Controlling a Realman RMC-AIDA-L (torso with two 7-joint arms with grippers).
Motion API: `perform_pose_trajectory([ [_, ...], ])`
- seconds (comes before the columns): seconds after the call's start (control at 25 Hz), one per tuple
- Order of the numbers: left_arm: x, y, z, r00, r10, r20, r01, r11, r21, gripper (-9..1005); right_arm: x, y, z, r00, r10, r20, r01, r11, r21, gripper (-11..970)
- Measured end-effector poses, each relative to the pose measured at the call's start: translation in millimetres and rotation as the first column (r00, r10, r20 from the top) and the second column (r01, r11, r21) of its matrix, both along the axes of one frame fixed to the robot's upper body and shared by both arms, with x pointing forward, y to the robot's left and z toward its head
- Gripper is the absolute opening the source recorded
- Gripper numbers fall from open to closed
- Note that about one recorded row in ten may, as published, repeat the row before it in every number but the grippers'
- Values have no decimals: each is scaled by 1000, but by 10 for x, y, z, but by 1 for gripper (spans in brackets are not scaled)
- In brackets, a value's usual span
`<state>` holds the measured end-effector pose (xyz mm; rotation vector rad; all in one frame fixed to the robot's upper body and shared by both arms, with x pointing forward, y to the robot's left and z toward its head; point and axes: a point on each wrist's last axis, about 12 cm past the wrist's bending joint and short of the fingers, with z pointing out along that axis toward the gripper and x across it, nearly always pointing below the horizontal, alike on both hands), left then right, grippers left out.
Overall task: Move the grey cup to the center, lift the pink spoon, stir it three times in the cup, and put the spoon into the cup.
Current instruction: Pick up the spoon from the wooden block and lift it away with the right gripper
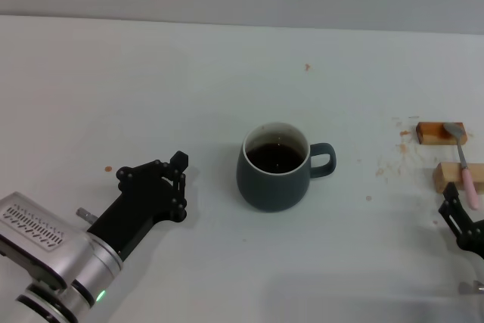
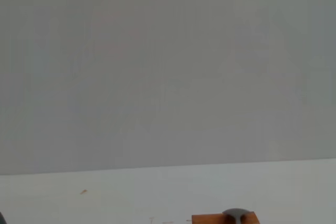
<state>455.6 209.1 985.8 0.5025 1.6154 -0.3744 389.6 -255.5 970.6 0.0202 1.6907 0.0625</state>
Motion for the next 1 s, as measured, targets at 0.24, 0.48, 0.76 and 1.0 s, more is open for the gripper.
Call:
perform_pose_trajectory([
  [0.24,6,0,1,1000,-1,0,1,1000,2,-2,22,8,-1,1000,5,-3,-5,1000,0,817],
  [0.48,-5,6,-5,1000,1,-3,-1,1000,2,-2,38,8,-22,1000,7,-22,-7,1000,-1,816],
  [0.76,-14,11,-10,1000,4,-5,-3,1000,2,-2,46,11,-23,1000,6,-25,-6,1000,1,817],
  [1.0,-14,12,-10,1000,4,-5,-4,1000,2,-2,60,-13,-49,999,-6,-47,8,999,36,816],
])
